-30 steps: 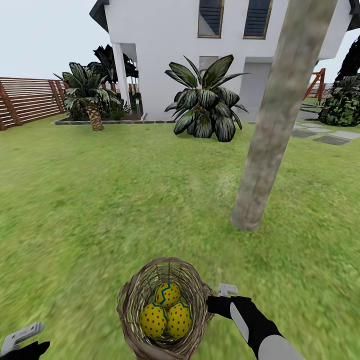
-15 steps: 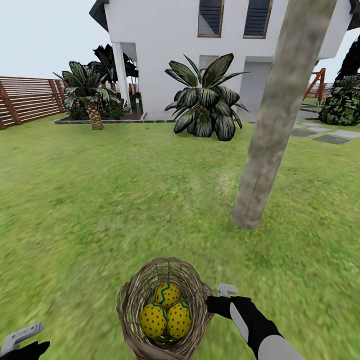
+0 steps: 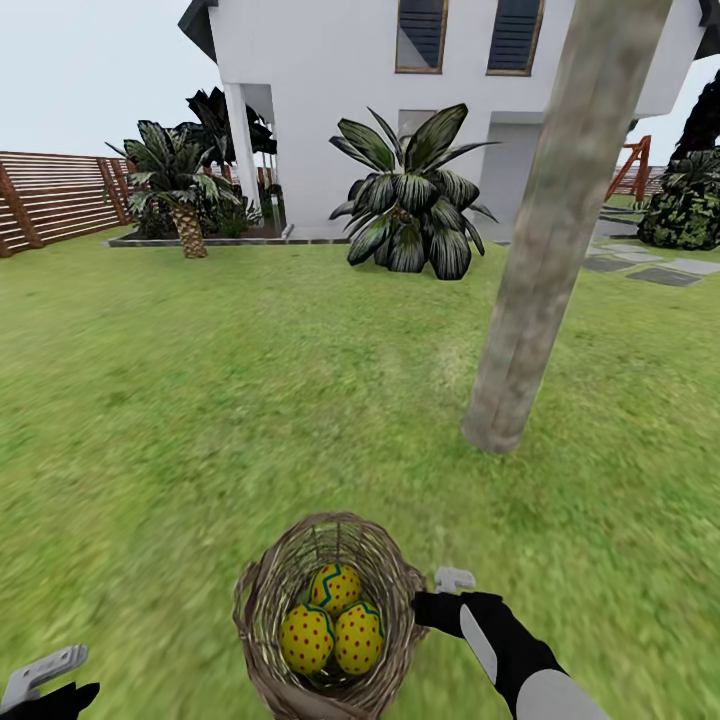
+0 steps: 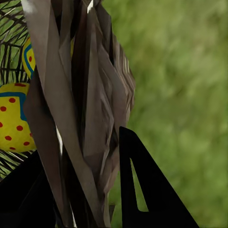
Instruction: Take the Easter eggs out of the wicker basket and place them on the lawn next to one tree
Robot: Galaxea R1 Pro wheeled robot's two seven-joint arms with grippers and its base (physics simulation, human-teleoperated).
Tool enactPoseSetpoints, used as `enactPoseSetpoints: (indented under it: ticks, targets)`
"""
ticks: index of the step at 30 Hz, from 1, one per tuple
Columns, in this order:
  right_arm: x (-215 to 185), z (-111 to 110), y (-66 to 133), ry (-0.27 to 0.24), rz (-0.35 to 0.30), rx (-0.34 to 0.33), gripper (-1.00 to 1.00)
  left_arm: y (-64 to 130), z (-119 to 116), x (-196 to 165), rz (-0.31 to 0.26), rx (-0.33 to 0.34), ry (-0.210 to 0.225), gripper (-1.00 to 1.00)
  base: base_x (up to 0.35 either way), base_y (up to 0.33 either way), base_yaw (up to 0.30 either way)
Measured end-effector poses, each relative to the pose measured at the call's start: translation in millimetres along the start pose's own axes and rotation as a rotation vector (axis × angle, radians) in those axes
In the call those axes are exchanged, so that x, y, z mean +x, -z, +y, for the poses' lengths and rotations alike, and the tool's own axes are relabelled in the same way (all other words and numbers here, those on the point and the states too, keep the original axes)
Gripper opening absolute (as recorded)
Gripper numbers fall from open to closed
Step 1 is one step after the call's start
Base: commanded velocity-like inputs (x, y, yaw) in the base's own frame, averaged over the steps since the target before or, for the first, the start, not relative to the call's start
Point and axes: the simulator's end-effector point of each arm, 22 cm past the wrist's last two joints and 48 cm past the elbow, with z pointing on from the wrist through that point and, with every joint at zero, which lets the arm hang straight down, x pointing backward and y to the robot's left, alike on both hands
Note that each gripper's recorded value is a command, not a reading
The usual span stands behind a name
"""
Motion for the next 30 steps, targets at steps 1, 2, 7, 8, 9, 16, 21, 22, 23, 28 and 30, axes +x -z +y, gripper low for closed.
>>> enactPoseSetpoints:
  ticks: [1,2,7,8,9,16,21,22,23,28,30]
  targets:
    - [1.2,-0.6,-1.4,-0.004,0.002,-0.001,-1.00,-1.7,0.1,1.3,0.000,0.000,0.000,1.00,0.000,0.000,0.000]
    - [0.8,-0.6,-2.1,-0.004,0.004,-0.002,-1.00,-3.4,0.2,2.5,0.000,0.000,0.000,1.00,0.000,0.000,0.000]
    - [-2.9,-0.7,-3.1,-0.001,0.012,-0.004,-1.00,-8.7,0.6,6.5,0.000,0.000,0.000,1.00,0.000,0.000,0.000]
    - [-2.9,-0.8,-3.1,-0.001,0.012,-0.004,-1.00,-8.7,0.6,6.5,0.000,0.000,0.000,1.00,0.000,0.000,0.000]
    - [-2.8,-0.9,-3.1,-0.002,0.012,-0.004,-1.00,-8.7,0.6,6.5,0.000,0.000,0.000,1.00,0.000,0.000,0.000]
    - [-2.8,-1.3,-3.1,-0.004,0.012,-0.003,-1.00,-8.7,0.6,6.5,0.000,0.000,0.000,1.00,0.000,0.000,0.000]
    - [5.0,-4.6,-8.3,0.001,-0.005,0.003,1.00,-8.9,0.6,6.4,0.000,0.000,0.000,1.00,0.000,0.000,0.000]
    - [4.9,-4.5,-8.3,0.001,-0.006,0.002,1.00,-8.8,0.5,6.2,-0.001,0.000,0.000,1.00,0.000,0.000,0.000]
    - [5.0,-4.5,-8.3,0.001,-0.005,0.002,1.00,-8.7,0.5,6.1,-0.001,0.000,0.000,1.00,0.000,0.000,0.000]
    - [5.0,-4.5,-8.4,0.002,-0.005,0.002,1.00,-8.8,-0.1,6.3,-0.001,0.003,0.002,1.00,0.000,0.000,0.000]
    - [4.9,-3.9,-8.4,-0.001,-0.006,0.000,1.00,-8.8,-0.7,6.2,-0.001,0.006,0.004,1.00,0.000,0.000,0.000]
